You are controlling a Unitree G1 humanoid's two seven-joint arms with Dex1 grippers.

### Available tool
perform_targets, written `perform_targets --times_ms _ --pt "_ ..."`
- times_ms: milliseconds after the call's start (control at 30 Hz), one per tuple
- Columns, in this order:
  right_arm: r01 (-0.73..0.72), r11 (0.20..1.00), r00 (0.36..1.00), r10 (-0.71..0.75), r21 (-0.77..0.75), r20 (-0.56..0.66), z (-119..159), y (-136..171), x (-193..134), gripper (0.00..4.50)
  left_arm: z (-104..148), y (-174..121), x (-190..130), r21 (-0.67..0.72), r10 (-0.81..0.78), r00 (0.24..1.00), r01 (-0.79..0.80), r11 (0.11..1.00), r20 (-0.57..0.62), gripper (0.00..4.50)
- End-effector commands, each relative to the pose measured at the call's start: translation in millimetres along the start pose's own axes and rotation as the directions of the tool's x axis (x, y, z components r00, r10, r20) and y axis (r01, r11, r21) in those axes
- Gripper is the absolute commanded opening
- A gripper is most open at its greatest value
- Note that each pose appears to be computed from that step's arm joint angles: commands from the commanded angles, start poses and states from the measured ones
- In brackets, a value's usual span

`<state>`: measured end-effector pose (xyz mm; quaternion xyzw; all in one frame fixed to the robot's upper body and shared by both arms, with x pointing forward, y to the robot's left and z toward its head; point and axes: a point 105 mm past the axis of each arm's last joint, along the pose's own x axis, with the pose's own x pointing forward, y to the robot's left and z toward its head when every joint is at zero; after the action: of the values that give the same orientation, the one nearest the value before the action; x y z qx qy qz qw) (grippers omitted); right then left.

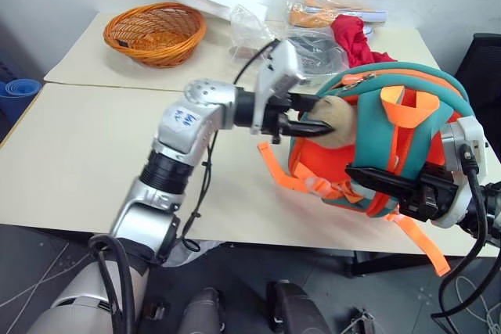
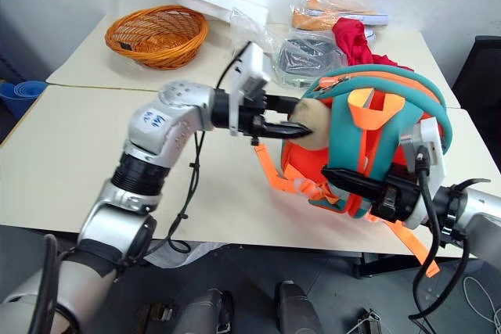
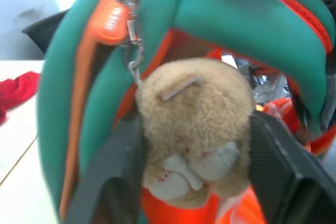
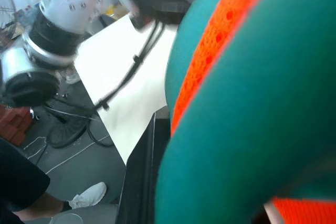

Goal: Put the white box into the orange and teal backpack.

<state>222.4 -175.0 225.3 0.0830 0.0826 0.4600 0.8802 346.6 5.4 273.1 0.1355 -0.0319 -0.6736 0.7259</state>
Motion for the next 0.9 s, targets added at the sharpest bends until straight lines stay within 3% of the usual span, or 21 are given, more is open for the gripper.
perform_targets --times_ms 33,67,167,300,467,567,667,767,900 --pt "0.046 0.998 0.998 -0.045 -0.037 0.052 12 -4 -16 0.00 10 30 -49 0.056 0.102 0.995 -0.101 0.993 -0.012 1.28" --pt "0.061 0.998 0.997 -0.059 -0.033 0.053 12 -6 -21 0.00 4 34 -60 0.076 0.102 0.993 -0.097 0.992 -0.060 1.05" --pt "0.084 0.996 0.995 -0.082 -0.027 0.053 10 -9 -29 0.00 -28 41 -76 0.126 0.118 0.969 -0.093 0.988 -0.215 1.05" --pt "0.102 0.995 0.993 -0.100 -0.023 0.055 7 -14 -32 0.00 -98 24 -53 0.326 0.078 0.885 0.086 0.941 -0.459 1.05" --pt "0.107 0.993 0.993 -0.104 -0.052 0.052 5 -18 -24 0.00 -123 -21 12 0.335 -0.070 0.921 0.209 0.919 -0.382 1.05" --pt "0.142 0.987 0.990 -0.140 -0.074 0.030 2 -26 -20 0.00 -120 -21 19 0.311 -0.048 0.939 0.161 0.937 -0.340 1.05" --pt "0.153 0.983 0.986 -0.159 -0.098 -0.056 -1 -28 -35 0.93 -103 -11 -13 0.153 -0.043 0.964 0.085 0.984 -0.261 1.63" --pt "0.191 0.975 0.978 -0.199 -0.111 -0.067 12 -33 -59 1.96 -92 -8 -49 0.047 -0.060 0.970 0.073 0.996 -0.236 2.58" --pt "0.334 0.934 0.932 -0.347 -0.129 -0.101 45 -40 -152 3.37 -56 12 -147 -0.122 0.057 0.981 -0.081 0.989 -0.187 3.84"
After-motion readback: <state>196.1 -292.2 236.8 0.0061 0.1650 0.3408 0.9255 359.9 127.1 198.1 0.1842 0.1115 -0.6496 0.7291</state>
